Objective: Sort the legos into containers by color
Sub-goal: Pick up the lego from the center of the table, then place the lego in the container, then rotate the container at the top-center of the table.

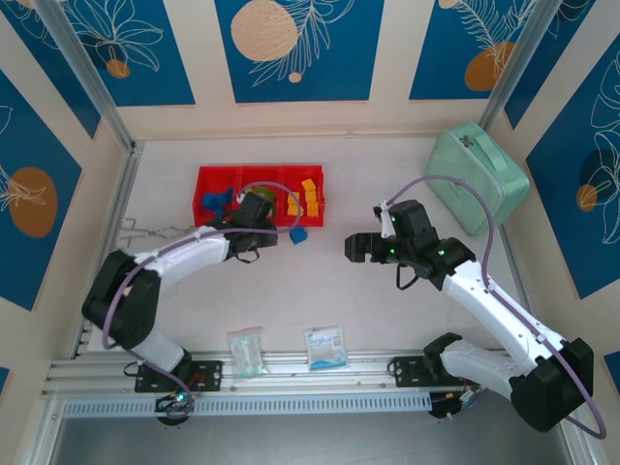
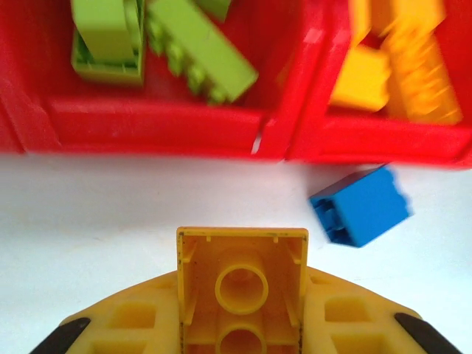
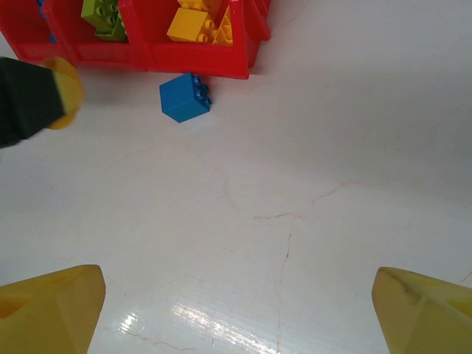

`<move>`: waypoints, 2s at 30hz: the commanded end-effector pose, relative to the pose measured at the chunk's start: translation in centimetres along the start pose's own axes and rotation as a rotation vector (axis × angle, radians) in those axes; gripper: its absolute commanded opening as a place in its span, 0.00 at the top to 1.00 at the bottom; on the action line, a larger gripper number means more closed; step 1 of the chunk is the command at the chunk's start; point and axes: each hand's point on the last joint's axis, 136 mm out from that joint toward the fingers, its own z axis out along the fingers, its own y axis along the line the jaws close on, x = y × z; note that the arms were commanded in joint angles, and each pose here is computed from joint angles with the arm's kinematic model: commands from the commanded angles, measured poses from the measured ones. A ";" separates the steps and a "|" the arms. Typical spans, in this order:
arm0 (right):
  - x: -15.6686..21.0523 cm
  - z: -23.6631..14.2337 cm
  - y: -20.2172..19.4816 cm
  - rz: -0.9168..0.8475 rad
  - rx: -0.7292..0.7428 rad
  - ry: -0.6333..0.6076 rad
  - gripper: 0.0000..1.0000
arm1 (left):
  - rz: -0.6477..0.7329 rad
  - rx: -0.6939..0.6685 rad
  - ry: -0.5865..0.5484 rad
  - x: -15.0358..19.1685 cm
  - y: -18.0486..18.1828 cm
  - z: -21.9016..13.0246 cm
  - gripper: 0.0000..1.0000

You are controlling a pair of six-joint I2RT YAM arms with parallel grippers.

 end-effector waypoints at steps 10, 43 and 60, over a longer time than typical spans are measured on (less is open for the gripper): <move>1.0 -0.6 -0.7 0.045 -0.001 -0.020 0.06 | 0.217 0.000 -0.099 -9.9 -5.6 -1.2 0.93; 2.4 -2.5 -1.5 0.060 -0.055 -0.019 0.05 | 0.260 0.262 0.027 -1.4 -7.4 -0.7 0.00; 2.6 -1.8 -0.9 0.079 -0.087 0.020 0.06 | 0.274 0.166 0.117 5.0 -5.6 8.0 0.00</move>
